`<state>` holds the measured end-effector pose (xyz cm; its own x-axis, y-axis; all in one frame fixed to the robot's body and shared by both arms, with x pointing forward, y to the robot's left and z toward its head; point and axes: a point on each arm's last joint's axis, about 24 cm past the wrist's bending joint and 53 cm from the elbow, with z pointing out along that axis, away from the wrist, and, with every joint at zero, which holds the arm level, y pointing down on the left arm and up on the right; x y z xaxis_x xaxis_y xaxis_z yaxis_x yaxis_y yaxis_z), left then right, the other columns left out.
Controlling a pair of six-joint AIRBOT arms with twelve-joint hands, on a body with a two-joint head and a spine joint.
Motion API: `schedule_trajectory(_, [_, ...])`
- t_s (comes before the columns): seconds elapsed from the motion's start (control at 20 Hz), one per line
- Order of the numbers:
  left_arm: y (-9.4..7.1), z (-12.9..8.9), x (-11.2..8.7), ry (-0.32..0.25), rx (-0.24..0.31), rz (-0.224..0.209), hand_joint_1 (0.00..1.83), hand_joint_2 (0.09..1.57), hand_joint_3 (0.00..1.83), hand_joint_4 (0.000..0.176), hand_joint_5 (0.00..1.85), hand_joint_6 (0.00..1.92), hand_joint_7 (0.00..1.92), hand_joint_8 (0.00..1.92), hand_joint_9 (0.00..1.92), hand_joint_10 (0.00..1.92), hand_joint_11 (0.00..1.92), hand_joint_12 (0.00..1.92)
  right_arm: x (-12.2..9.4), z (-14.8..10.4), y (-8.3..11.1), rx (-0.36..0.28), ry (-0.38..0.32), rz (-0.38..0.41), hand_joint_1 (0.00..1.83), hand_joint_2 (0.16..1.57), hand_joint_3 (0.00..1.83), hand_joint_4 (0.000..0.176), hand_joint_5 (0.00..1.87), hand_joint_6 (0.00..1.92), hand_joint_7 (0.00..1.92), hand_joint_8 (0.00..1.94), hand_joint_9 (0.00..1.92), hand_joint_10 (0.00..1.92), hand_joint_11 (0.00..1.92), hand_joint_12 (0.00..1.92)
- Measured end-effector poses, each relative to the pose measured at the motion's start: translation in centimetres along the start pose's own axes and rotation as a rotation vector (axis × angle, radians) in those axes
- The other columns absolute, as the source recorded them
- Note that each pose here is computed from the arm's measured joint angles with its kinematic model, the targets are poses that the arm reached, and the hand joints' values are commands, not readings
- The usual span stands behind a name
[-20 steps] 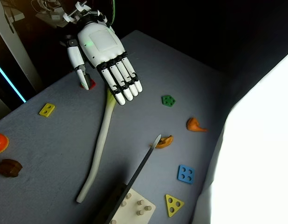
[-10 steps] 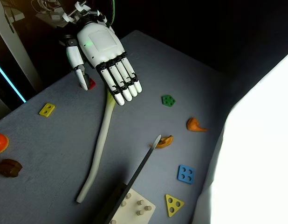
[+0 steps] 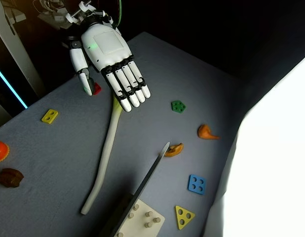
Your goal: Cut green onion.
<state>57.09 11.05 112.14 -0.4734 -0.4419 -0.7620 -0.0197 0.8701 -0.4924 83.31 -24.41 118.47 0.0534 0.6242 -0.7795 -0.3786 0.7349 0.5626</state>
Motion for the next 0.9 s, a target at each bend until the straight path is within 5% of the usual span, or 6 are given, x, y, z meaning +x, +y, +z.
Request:
schedule_trajectory(0.15, [-0.06,0.0,-0.07,-0.001,0.001,-0.002,0.04,1.46,0.0,0.0,0.02,0.0,0.01,0.0,0.01,0.0,0.0,0.07,0.05,0.0,0.03,-0.001,0.002,-0.003,1.06,1.2,0.0,0.0,0.43,1.19,0.26,1.42,0.16,1.79,0.17,1.92])
schedule_trajectory(0.35, [-0.14,0.0,-0.16,-0.002,0.001,-0.007,0.04,1.46,0.0,0.0,0.02,0.0,0.01,0.0,0.01,0.0,0.0,0.09,0.2,0.0,0.12,-0.005,0.008,-0.01,1.05,1.11,0.0,0.0,0.19,0.85,0.27,0.92,0.17,1.42,0.03,1.89])
schedule_trajectory(0.4, [-0.14,0.0,-0.15,-0.002,0.001,-0.008,0.08,1.45,0.0,0.0,0.05,0.01,0.03,0.0,0.03,0.01,0.0,0.12,0.22,0.0,0.14,-0.006,0.009,-0.011,0.97,1.04,0.0,0.0,0.07,0.42,0.13,0.36,0.03,0.75,0.0,1.32])
schedule_trajectory(0.5, [-0.16,0.0,-0.16,-0.001,0.001,-0.008,0.08,1.45,0.0,0.0,0.05,0.0,0.04,0.0,0.03,0.0,0.0,0.1,0.21,0.0,0.16,-0.007,0.009,-0.01,0.96,0.99,0.0,0.014,0.01,0.06,0.03,0.03,0.01,0.09,0.0,0.48])
schedule_trajectory(0.6, [-0.15,0.0,-0.15,-0.001,0.001,-0.009,0.03,1.46,0.0,0.0,0.04,0.0,0.03,0.0,0.01,0.0,0.0,0.05,0.17,0.0,0.23,-0.01,0.007,-0.01,1.0,0.97,0.0,0.018,0.0,0.0,0.0,0.0,0.0,0.0,0.0,0.02])
schedule_trajectory(0.9, [-0.14,0.0,-0.15,-0.001,0.0,-0.009,0.06,1.46,0.0,0.0,0.03,0.0,0.03,0.0,0.02,0.0,0.0,0.06,-0.1,-0.02,0.42,-0.021,0.005,-0.019,1.02,0.95,0.0,0.022,0.0,0.0,0.0,0.0,0.0,0.0,0.0,0.0])
